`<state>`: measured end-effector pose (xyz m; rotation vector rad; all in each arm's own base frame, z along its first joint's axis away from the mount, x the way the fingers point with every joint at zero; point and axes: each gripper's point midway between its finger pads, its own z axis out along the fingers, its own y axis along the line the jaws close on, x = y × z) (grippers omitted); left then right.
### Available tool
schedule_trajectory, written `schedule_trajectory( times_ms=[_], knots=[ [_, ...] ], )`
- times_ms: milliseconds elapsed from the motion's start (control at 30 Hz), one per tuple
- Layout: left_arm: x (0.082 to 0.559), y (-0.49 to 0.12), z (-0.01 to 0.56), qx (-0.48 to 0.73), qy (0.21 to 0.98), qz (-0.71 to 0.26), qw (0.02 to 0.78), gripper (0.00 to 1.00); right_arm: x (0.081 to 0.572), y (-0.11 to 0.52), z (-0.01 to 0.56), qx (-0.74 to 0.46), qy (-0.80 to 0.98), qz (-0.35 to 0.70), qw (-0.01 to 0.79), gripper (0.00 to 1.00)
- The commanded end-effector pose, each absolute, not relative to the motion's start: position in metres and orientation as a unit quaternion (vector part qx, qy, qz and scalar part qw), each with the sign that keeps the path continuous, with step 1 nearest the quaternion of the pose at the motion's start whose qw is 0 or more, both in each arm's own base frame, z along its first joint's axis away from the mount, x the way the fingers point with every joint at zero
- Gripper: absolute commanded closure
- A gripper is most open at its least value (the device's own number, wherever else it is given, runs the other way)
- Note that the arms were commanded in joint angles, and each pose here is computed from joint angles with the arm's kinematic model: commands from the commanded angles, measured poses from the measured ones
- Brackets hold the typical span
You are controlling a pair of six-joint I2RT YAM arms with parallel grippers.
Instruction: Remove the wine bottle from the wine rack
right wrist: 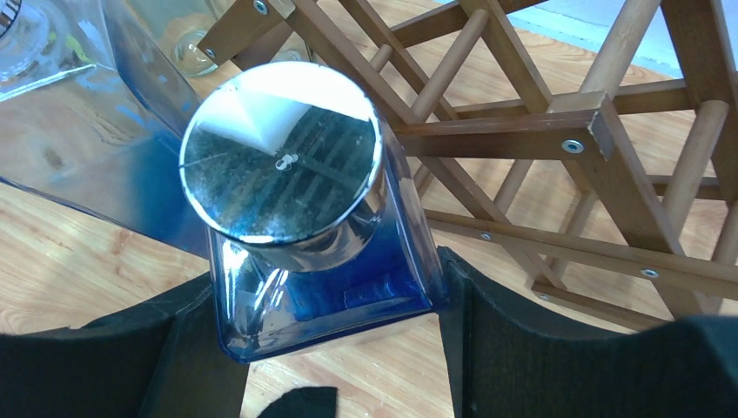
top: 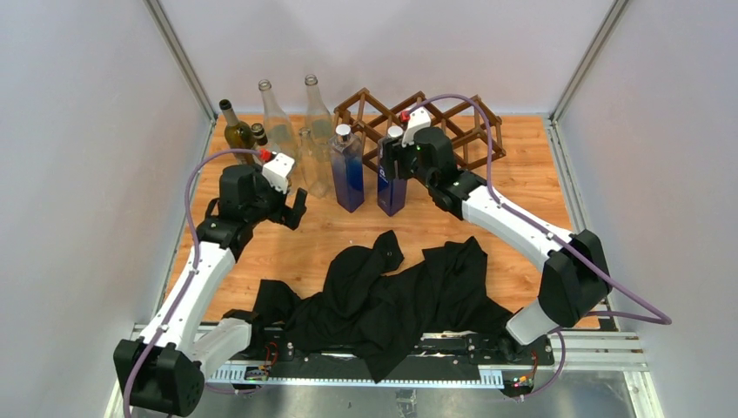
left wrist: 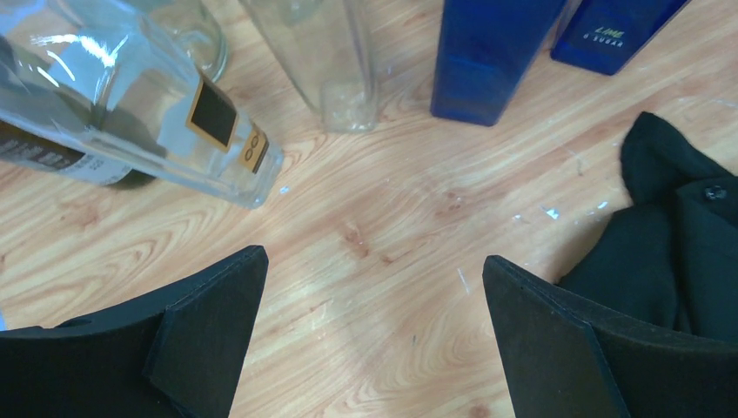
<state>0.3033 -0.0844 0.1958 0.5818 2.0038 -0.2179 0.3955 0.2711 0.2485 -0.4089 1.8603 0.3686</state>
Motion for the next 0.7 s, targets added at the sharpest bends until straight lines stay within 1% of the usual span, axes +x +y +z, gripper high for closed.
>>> schedule_trajectory(
  times_ms=[0, 67, 133, 167, 200, 267, 300, 367, 567, 667],
  knots=[
    [0.322, -0.068, 0.193, 0.207, 0.825, -0.05, 0.523, 0.0, 0.414, 0.28, 0.322, -0.122, 0.727, 0.21, 0.643, 1.0],
    [0.325, -0.063, 0.187, 0.198, 0.827, -0.039, 0.525, 0.0, 0.414, 0.28, 0.318, -0.122, 0.732, 0.209, 0.637, 1.0],
    [0.328, -0.058, 0.181, 0.19, 0.825, -0.027, 0.531, 0.0, 0.412, 0.281, 0.313, -0.127, 0.738, 0.21, 0.629, 0.9],
    [0.331, -0.056, 0.181, 0.184, 0.821, -0.02, 0.539, 0.0, 0.41, 0.283, 0.311, -0.133, 0.739, 0.213, 0.625, 0.76],
    [0.332, -0.054, 0.177, 0.18, 0.821, -0.016, 0.542, 0.0, 0.408, 0.284, 0.309, -0.138, 0.741, 0.215, 0.621, 0.52],
    [0.332, -0.055, 0.166, 0.182, 0.822, -0.018, 0.539, 0.0, 0.404, 0.284, 0.306, -0.145, 0.747, 0.214, 0.613, 0.18],
    [0.331, -0.055, 0.16, 0.184, 0.824, -0.019, 0.536, 0.0, 0.402, 0.283, 0.304, -0.145, 0.751, 0.209, 0.609, 0.13],
    [0.332, -0.054, 0.148, 0.186, 0.827, -0.017, 0.53, 0.0, 0.398, 0.275, 0.303, -0.144, 0.76, 0.195, 0.603, 0.09],
    [0.343, -0.053, 0.145, 0.167, 0.823, -0.027, 0.542, 0.0, 0.38, 0.257, 0.318, -0.137, 0.762, 0.187, 0.605, 0.06],
    [0.345, -0.052, 0.145, 0.166, 0.819, -0.025, 0.549, 0.0, 0.363, 0.24, 0.326, -0.122, 0.766, 0.181, 0.605, 0.05]
  ],
)
